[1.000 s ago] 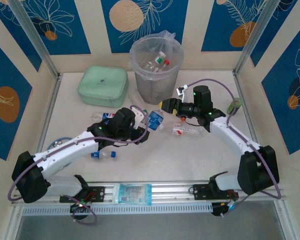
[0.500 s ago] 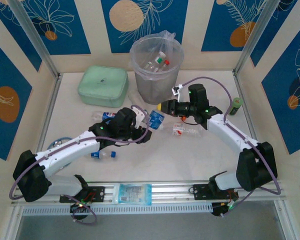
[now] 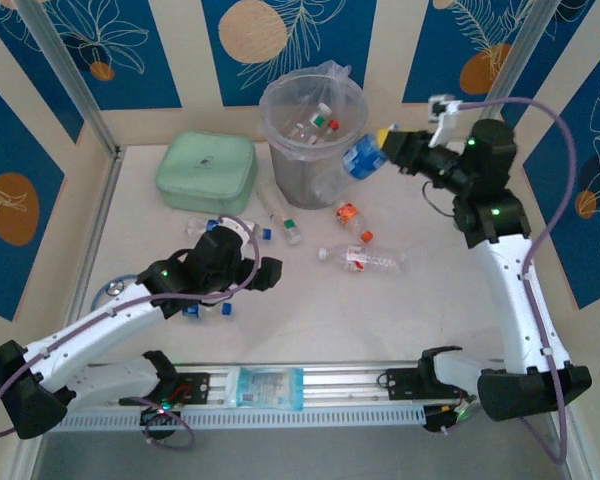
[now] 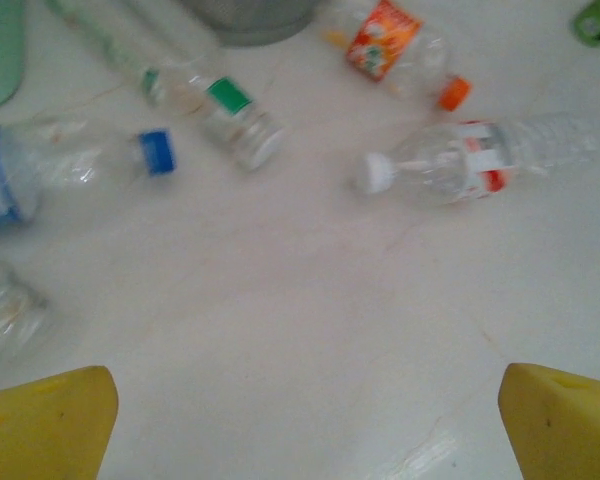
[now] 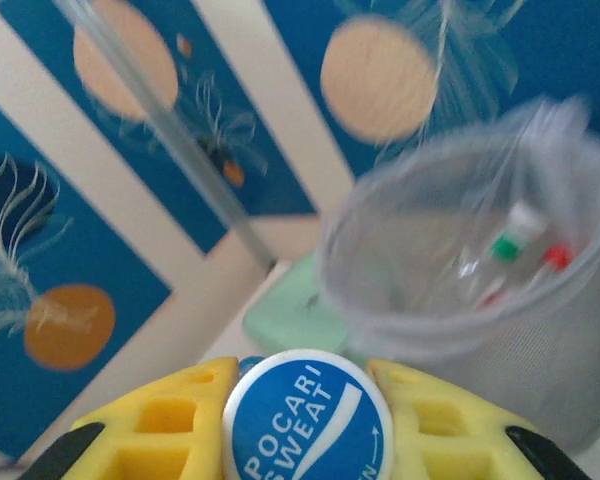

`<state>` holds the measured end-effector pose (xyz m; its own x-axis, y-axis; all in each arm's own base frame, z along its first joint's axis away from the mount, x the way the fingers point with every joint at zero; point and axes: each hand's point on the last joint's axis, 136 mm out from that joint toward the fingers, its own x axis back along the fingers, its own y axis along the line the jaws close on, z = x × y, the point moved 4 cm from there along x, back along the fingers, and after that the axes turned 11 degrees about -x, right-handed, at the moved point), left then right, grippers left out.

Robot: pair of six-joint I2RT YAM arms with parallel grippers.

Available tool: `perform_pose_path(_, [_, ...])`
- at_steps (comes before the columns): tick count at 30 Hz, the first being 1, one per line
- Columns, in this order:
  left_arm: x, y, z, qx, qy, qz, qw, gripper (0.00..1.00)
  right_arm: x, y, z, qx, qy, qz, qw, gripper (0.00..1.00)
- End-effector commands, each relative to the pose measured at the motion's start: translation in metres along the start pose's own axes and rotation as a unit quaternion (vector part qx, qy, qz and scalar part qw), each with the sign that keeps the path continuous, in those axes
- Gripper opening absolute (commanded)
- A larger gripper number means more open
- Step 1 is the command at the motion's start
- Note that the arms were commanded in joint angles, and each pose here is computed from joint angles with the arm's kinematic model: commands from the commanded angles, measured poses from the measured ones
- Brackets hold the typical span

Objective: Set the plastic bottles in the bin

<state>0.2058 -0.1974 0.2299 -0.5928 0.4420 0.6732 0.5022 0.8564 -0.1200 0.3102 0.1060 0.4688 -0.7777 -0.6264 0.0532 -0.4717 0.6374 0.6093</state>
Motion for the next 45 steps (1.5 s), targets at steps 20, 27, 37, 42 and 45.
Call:
perform_pose_path(20, [0.025,0.040,0.073,0.054,0.160,-0.102,0.980,0.89,-0.233,-0.075,-0.020,0.124,0.066,0.041,0.989,0.00])
perform_pose_path(27, [0.031,0.044,0.081,0.057,0.169,-0.111,0.978,0.89,-0.279,-0.118,0.038,0.086,0.138,0.049,0.986,0.00])
perform_pose_path(37, [0.025,0.043,0.084,0.045,0.177,-0.108,0.977,0.92,-0.304,-0.155,0.091,0.029,0.189,0.064,0.979,0.05])
perform_pose_path(42, [0.025,0.044,0.084,0.036,0.181,-0.110,0.977,0.94,-0.299,-0.158,0.081,0.028,0.184,0.077,0.980,0.34])
perform_pose_path(45, [0.026,0.044,0.081,0.035,0.176,-0.111,0.978,0.95,-0.290,-0.150,0.065,0.041,0.173,0.083,0.981,0.54])
